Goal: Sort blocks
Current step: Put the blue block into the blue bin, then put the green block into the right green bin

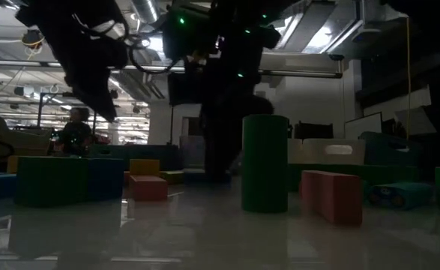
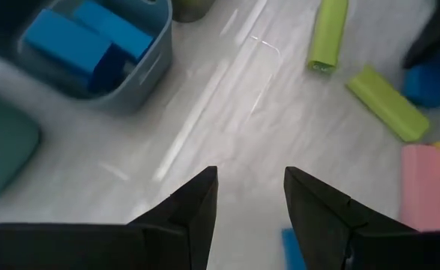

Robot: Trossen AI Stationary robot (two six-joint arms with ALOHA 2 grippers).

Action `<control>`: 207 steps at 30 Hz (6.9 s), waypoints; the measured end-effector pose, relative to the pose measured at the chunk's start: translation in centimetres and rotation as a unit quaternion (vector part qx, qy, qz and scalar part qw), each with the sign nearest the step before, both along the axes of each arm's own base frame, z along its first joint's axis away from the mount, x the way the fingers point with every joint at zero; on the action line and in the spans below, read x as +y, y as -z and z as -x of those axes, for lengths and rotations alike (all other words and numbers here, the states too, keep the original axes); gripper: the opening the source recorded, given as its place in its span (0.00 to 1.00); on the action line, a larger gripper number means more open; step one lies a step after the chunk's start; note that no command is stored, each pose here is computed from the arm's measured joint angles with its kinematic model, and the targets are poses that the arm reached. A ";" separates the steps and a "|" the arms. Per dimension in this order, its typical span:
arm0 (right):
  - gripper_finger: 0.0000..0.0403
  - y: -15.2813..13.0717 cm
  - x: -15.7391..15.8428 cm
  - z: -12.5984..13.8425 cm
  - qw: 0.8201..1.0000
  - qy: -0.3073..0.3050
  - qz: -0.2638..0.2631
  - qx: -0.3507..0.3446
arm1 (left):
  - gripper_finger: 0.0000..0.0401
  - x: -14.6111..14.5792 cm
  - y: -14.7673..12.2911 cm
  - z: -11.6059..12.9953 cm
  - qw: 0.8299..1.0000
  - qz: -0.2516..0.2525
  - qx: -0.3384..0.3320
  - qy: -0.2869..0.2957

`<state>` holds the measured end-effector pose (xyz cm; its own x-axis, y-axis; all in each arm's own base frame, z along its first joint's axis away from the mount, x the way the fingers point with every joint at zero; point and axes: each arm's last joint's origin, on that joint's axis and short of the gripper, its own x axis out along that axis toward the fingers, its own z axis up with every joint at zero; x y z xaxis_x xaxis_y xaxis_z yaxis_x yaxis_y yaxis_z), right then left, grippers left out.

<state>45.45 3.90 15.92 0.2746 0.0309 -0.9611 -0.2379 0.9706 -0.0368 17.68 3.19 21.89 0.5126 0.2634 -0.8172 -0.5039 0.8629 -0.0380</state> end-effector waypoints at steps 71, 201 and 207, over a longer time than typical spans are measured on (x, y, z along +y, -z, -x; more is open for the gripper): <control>0.41 -19.8 -16.0 6.0 0.957 0.120 0.196 -0.176 | 0.36 -6.0 7.7 -1.4 0.990 0.092 0.106 -0.014; 0.17 -11.0 -11.6 15.3 0.914 0.330 0.229 0.058 | 0.41 13.0 3.0 -3.7 0.972 -0.155 -0.049 -0.171; 0.15 -11.3 -16.9 17.9 0.867 0.404 0.269 0.111 | 0.41 12.5 1.4 -2.9 0.970 -0.173 -0.057 -0.161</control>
<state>27.55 -12.97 27.18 -0.1968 -0.5546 -0.8085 0.4533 0.6797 -0.5766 20.62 15.67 20.47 0.4401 0.6737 -0.5937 -0.7590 0.6324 0.1550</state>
